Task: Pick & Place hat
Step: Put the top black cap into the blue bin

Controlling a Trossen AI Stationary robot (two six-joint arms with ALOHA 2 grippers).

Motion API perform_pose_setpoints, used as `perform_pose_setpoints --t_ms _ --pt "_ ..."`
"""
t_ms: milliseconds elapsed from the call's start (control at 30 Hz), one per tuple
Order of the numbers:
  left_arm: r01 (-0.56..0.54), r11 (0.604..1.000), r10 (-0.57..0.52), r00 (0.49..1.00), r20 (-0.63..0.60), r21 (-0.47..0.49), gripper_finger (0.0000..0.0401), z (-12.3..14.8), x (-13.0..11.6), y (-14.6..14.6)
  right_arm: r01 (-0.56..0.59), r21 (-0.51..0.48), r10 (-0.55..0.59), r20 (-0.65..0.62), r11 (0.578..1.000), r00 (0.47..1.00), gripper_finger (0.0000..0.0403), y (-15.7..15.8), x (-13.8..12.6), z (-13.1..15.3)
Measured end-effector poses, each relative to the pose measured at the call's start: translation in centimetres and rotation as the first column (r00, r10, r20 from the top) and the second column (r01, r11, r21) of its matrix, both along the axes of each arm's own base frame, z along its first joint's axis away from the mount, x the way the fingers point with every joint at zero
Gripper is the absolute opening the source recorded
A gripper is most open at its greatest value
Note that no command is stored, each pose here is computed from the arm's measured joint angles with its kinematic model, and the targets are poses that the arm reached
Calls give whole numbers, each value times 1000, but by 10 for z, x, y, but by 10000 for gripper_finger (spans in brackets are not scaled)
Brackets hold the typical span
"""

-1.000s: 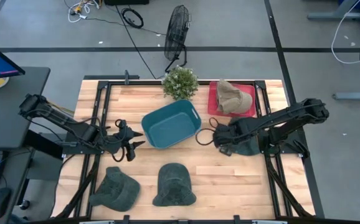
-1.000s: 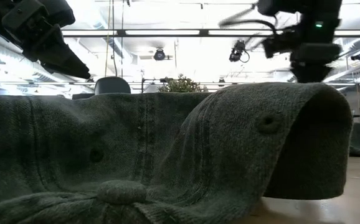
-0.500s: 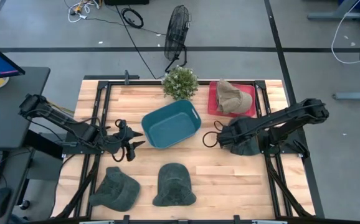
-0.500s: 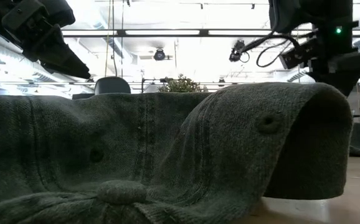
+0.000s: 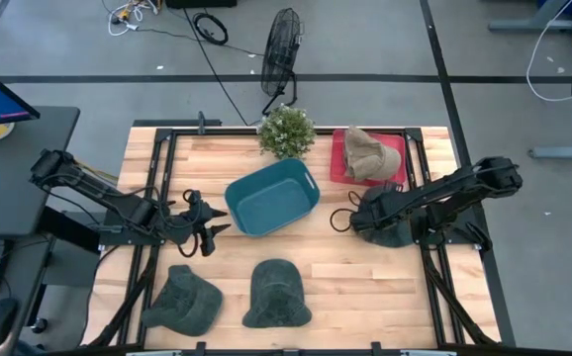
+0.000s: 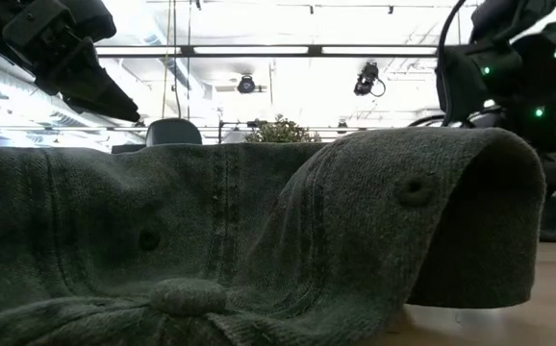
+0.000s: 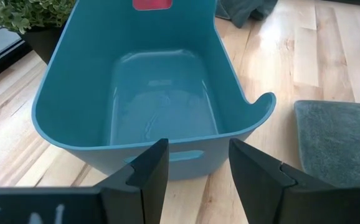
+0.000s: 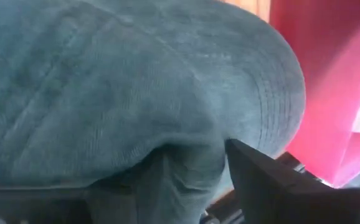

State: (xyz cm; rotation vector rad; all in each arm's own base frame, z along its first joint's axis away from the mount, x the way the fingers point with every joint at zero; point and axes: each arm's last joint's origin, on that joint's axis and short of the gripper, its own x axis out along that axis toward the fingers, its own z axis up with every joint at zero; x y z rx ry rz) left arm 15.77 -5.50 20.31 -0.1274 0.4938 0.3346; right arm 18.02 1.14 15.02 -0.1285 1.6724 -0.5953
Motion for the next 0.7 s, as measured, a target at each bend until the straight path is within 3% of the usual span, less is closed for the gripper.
perform_pose_setpoints --t_ms 133,233,367,533,700 --pt "0 1000 0 1000 0 0 172 0 0 0 44 -12 -43 34 999 998 153 -1 -2 -5" --pt "0 1000 0 1000 0 0 172 0 0 0 86 1 -86 38 996 996 97 -1 0 0" --pt "0 1000 0 1000 0 0 172 0 0 0 138 110 -145 57 984 988 15 4 12 16" --pt "0 1000 0 1000 1 -1 172 0 0 0 100 184 -129 154 978 980 15 16 37 56" --pt "0 1000 0 1000 0 0 172 0 0 0 -70 227 -11 338 971 941 7 38 62 109"
